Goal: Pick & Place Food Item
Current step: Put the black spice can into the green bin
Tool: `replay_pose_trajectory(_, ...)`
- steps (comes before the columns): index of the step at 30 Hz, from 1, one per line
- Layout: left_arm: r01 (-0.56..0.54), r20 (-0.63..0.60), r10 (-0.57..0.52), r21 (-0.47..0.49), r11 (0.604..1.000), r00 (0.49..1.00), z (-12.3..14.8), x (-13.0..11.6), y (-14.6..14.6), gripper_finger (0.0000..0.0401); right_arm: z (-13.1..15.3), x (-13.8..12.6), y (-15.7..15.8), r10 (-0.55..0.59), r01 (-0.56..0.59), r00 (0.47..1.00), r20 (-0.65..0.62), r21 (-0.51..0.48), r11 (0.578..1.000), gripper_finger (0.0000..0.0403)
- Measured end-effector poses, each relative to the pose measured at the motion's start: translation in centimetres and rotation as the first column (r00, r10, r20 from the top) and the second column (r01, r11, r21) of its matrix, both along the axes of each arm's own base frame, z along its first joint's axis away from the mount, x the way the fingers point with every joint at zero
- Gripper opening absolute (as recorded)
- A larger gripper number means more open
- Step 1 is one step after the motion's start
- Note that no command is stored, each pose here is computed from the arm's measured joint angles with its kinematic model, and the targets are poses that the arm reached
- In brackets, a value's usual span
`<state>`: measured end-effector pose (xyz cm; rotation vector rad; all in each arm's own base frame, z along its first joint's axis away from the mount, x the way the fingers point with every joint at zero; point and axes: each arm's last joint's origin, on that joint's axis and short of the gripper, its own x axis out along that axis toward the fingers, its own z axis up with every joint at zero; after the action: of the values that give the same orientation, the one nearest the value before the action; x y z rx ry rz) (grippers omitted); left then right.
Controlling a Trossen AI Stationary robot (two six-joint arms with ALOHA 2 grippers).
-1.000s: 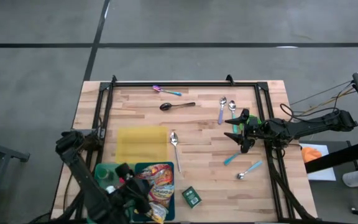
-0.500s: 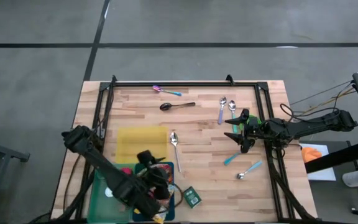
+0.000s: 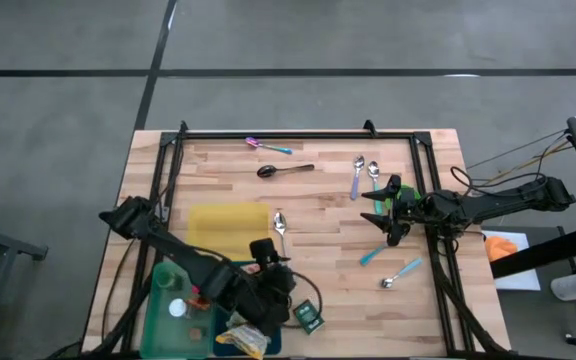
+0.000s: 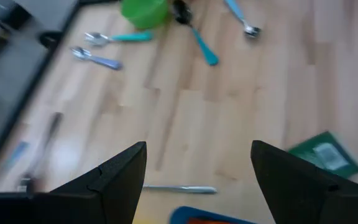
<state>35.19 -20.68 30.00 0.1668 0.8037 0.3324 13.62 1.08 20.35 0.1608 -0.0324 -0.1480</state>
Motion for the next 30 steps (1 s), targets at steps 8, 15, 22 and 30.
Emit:
replay_pose_trajectory(8, 0.055, -0.090, -0.075, -0.202, 0.978, 0.993, -0.4, 1.2, 1.2, 0.0289, 0.0, 0.0, 0.0, 0.000, 0.000, 1.000, 0.000, 0.000, 1.000, 0.0281)
replay_pose_trajectory(15, 0.179, 0.035, -0.177, -0.305, 0.935, 0.984, -1.0, 3.4, 1.7, 0.0289, 0.0, 0.0, 0.0, 0.000, 0.000, 1.000, 0.000, 0.000, 1.000, 0.0281)
replay_pose_trajectory(22, 0.194, 0.044, -0.193, -0.414, 0.889, 0.980, -3.2, 4.6, 3.2, 0.0289, 0.0, 0.0, 0.0, 0.000, 0.000, 1.000, 0.000, 0.000, 1.000, 0.0281)
replay_pose_trajectory(30, 0.106, 0.071, -0.082, -0.497, 0.861, 0.994, -3.7, 4.9, 3.2, 0.0289, 0.0, 0.0, 0.0, 0.000, 0.000, 1.000, 0.000, 0.000, 1.000, 0.0281)
